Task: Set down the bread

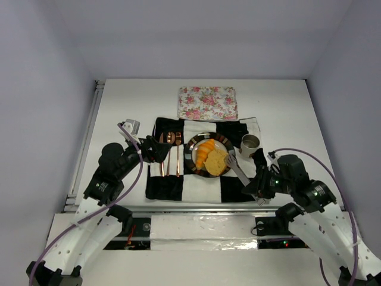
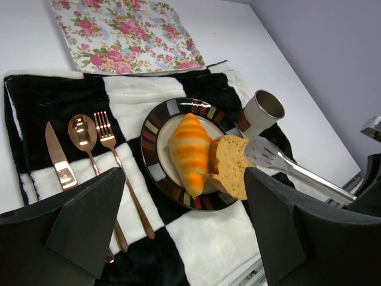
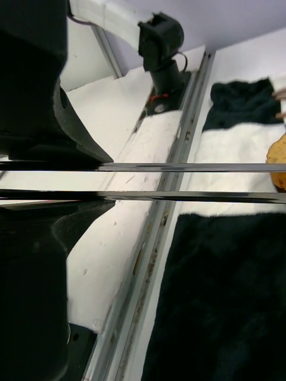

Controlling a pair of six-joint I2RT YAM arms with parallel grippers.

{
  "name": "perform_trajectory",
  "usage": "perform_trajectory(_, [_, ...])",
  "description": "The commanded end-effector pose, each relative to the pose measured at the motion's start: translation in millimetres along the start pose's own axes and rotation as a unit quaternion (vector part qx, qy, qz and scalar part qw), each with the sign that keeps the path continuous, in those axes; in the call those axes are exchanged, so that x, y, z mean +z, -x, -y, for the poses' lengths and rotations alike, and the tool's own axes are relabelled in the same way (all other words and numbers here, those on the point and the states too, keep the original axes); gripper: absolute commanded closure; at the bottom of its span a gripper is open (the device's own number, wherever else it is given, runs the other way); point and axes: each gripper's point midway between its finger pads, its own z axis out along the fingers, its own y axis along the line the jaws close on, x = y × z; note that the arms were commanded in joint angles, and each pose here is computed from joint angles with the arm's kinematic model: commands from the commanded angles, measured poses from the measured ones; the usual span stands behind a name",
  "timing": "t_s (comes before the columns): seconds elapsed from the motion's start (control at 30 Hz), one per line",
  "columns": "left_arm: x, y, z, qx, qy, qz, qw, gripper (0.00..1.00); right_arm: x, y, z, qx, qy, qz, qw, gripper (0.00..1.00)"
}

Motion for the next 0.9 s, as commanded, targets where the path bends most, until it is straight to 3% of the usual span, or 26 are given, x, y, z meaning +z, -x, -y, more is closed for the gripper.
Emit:
perform_trajectory(0.0, [1,12,4,0.010,-0.008,0.023,1.000,0.21,5,-3,0,-0.002,0.005,-0.013,1.000,0.81])
perform_trajectory(0.07, [1,14,4,0.010,-0.008,0.025,1.000,0.21,8,1,2,-0.003,-0.004,-0.007,1.000,0.80])
perform_trajectory(0.2, [0,14,6,0.011,-0.011,0.025,1.000,0.21,5,10,-3,-0.009,-0.005,0.010,1.000,0.61])
perform_trajectory(0.3, [0,13,6,0.010,-0.013,0.024,1.000,0.21,-5,18,-14,-0.014,0.003,0.028,0.999,0.54])
perform_trajectory(0.6, [-3,16,12,0.013,-0.028,0.028,0.999,0.21,-40,40,-51,-0.025,0.034,0.087,0.995,0.59])
perform_trajectory(0.87, [-9,19,15,0.015,-0.031,0.038,0.999,0.21,-22,165,-97,-0.093,-0.010,0.240,0.966,0.65])
